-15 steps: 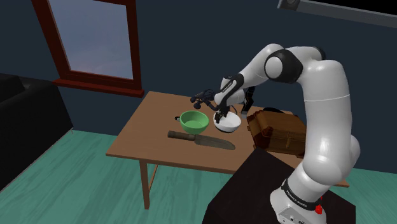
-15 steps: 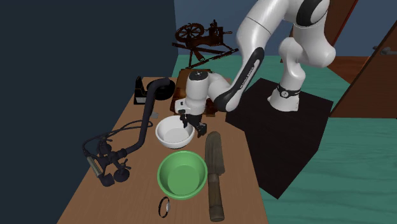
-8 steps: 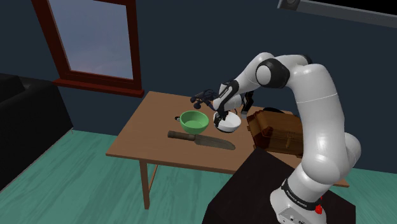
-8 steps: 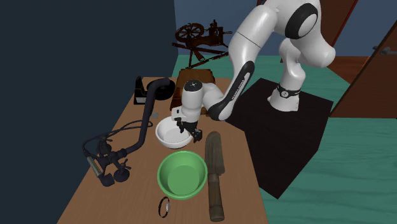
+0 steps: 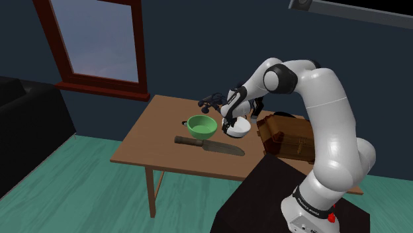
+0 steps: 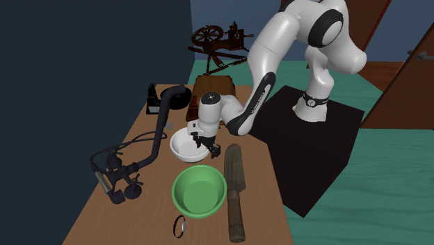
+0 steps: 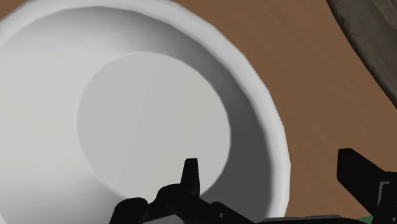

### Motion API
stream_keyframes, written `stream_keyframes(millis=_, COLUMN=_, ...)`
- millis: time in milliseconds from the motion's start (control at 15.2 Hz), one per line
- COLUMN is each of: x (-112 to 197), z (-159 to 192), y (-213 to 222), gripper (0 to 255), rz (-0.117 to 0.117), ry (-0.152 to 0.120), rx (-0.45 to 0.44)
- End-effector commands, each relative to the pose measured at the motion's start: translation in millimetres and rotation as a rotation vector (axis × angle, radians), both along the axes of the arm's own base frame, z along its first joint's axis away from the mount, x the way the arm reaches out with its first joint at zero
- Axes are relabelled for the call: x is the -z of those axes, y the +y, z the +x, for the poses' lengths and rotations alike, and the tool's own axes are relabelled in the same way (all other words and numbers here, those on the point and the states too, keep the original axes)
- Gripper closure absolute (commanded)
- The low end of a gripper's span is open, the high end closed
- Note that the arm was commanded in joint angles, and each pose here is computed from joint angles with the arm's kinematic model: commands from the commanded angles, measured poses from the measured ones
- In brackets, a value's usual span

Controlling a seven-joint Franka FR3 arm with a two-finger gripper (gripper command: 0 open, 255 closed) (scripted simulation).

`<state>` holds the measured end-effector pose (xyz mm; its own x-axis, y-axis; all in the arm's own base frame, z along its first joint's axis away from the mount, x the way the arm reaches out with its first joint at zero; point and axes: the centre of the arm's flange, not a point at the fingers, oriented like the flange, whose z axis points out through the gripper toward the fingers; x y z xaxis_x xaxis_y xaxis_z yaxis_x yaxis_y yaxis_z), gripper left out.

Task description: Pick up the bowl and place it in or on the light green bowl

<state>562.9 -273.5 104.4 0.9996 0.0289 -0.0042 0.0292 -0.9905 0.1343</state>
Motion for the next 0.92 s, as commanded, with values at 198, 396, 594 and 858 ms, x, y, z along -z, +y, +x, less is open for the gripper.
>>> stream_keyframes(millis=198, x=0.0, z=0.0, y=0.0, gripper=255, rz=0.000, ry=0.000, rx=0.000)
stream_keyframes(millis=396, x=0.0, z=0.0, y=0.0, gripper=255, rz=0.000, ry=0.000, rx=0.000)
stream_keyframes(millis=594, x=0.0, z=0.0, y=0.0, gripper=255, rz=0.000, ry=0.000, rx=0.000)
stream_keyframes(millis=858, x=-10.5, z=0.0, y=0.0, gripper=255, rz=0.000, ry=0.000, rx=0.000)
